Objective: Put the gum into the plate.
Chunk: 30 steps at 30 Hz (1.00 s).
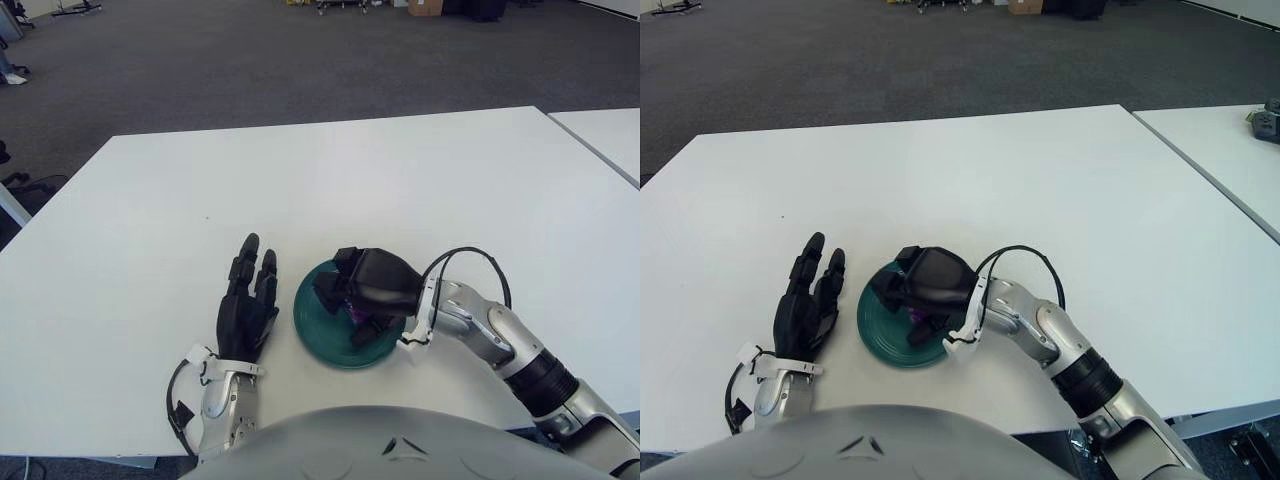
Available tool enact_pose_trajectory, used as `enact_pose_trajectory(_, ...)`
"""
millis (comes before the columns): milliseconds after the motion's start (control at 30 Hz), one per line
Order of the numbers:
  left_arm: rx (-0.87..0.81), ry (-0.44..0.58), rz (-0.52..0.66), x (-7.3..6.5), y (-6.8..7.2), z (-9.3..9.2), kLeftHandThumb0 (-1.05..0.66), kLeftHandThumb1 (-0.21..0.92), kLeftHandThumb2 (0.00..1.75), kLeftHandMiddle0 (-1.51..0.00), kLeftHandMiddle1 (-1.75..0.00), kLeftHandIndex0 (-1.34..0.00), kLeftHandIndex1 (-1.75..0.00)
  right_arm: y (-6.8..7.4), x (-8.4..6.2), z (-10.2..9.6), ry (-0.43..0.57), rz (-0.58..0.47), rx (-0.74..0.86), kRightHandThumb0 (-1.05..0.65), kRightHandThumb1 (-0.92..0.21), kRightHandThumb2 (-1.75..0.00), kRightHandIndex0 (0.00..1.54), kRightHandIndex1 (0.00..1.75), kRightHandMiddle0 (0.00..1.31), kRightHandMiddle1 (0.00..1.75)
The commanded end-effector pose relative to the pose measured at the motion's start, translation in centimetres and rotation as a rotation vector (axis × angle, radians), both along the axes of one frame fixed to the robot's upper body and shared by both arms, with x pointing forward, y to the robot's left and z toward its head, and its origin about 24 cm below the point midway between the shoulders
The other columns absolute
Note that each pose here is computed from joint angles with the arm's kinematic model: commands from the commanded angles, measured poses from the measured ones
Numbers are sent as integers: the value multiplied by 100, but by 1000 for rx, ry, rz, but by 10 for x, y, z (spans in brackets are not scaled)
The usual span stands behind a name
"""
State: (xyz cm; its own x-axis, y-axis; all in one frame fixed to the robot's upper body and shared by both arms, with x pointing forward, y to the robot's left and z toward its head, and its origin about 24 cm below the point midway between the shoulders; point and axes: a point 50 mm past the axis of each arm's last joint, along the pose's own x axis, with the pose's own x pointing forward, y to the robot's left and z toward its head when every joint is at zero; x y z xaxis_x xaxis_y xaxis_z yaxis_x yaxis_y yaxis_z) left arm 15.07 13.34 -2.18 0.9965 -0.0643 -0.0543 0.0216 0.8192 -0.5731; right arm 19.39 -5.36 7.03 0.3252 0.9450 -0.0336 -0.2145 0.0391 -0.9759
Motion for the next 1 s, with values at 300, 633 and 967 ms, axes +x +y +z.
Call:
enact_pose_trajectory(300,-63,91,30,-5,-9,-12,-67,92,37,-11,-2,0,-33,-5,2,8,-55,76,-77,-74,-90,-70,35,169,9,123)
enact_pose_trajectory(633,-130,80,16,-4,-6,-14,-62,92,43,-10,0,0,-28,-12,2,15,-49,127,-142,-99,-92,-88,29,52,0,58)
enact_pose_trajectory(967,-169,78,4,-4,-6,-14,-67,92,43,-8,0,0,-25,-14,4,21,-31,138,-199,-104,-92,-94,24,4,0,40)
